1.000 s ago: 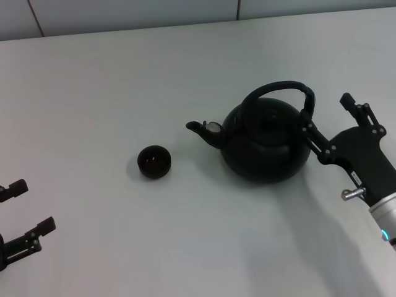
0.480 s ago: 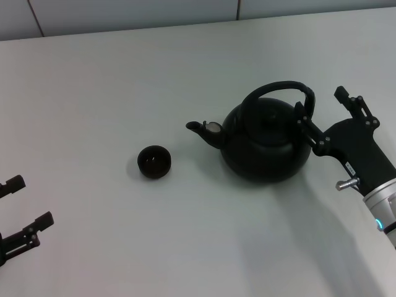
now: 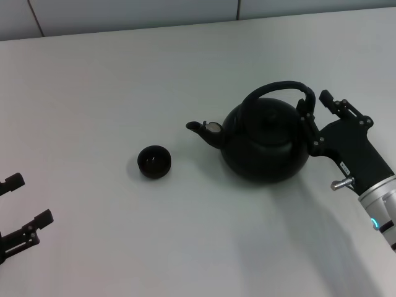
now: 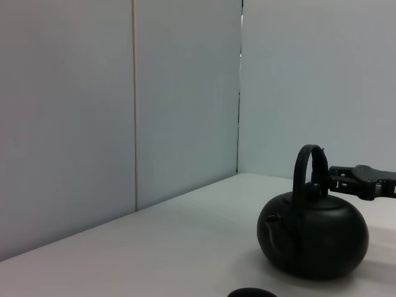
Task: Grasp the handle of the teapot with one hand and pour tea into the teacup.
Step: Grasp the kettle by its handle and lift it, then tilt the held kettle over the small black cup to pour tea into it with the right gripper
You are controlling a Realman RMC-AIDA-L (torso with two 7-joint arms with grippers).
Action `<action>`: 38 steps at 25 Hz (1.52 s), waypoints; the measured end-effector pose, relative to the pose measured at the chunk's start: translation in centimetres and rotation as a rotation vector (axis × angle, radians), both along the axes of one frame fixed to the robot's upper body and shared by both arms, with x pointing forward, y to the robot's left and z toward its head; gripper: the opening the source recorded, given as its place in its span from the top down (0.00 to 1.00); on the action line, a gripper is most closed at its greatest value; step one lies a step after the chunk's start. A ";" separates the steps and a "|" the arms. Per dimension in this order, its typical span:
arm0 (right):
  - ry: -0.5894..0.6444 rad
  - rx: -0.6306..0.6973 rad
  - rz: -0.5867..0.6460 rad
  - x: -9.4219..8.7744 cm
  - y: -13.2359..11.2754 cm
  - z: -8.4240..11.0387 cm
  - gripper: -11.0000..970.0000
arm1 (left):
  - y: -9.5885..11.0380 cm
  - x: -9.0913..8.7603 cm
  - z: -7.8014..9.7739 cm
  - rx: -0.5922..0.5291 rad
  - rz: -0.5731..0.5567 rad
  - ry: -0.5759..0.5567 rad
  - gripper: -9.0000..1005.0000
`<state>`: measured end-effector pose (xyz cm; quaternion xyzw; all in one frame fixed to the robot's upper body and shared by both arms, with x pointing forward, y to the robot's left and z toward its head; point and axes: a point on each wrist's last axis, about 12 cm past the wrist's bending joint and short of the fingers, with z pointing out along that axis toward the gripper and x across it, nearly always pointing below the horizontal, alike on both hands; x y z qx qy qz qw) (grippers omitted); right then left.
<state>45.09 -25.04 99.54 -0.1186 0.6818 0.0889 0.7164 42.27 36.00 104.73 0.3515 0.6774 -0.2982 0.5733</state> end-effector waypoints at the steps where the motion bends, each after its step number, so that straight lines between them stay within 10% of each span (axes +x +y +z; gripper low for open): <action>1: 0.004 0.003 0.003 0.0 0.0 0.0 0.34 | 0.0 0.0 0.0 0.000 0.000 0.000 0.18; 9: 0.019 0.026 -0.005 0.1 0.1 -0.1 0.64 | 0.1 0.0 0.1 -0.002 -0.001 -0.001 0.18; 11: 0.019 0.027 -0.005 0.1 0.1 -0.1 0.86 | 0.1 -0.1 0.1 -0.002 0.000 0.000 0.18; 23: -0.047 0.051 -0.016 0.6 -0.3 0.8 0.90 | 0.0 0.0 0.1 -0.002 -0.002 -0.003 0.18; 38: -0.020 0.070 0.126 8.7 -1.1 3.8 0.90 | -0.1 0.1 0.1 -0.014 0.008 -0.014 0.18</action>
